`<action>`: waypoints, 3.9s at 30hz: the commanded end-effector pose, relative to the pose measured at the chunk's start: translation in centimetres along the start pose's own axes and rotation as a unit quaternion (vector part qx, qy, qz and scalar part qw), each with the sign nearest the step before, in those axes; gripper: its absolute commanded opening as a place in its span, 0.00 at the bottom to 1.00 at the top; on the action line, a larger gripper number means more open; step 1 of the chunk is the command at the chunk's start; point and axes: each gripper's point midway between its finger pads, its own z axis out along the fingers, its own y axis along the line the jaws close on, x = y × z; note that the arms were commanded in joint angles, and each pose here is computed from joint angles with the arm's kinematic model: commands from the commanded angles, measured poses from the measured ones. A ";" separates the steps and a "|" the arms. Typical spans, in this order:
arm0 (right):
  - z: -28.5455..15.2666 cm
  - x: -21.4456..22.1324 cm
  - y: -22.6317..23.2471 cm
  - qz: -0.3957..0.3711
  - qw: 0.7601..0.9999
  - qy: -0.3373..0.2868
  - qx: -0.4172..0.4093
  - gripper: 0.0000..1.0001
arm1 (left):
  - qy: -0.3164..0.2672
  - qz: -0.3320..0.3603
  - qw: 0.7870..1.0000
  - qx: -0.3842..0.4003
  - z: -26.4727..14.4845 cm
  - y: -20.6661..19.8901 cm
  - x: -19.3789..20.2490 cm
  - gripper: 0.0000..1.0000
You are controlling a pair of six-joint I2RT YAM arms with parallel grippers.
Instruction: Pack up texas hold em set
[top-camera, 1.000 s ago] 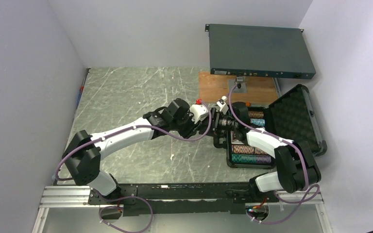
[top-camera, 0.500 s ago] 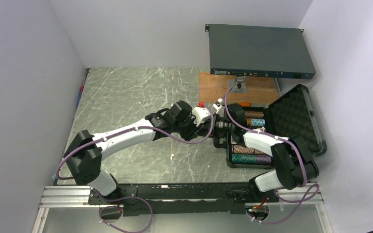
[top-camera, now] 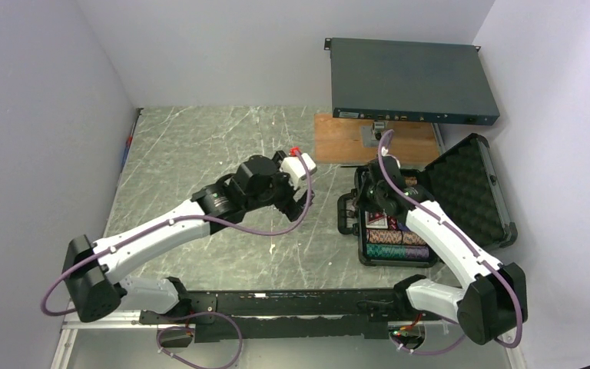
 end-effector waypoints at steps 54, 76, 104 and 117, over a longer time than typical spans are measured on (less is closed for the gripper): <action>-1.8 4.2 -8.3 -0.136 0.949 0.095 0.267 0.14 | -0.064 -0.050 0.991 -0.106 -3.0 3.4 -2.9 0.96; -0.5 5.6 -9.9 -0.118 0.941 0.126 0.293 0.04 | -0.062 -0.051 0.992 -0.098 -2.9 3.1 -2.9 0.97; 0.3 5.4 -9.8 -0.064 0.959 0.126 0.247 0.05 | -0.060 -0.046 0.993 -0.095 -3.1 3.0 -2.9 0.98; -1.5 -0.9 0.4 -0.128 0.992 -0.019 -0.007 0.70 | -0.051 -0.046 0.992 -0.103 -2.5 3.3 -2.4 0.99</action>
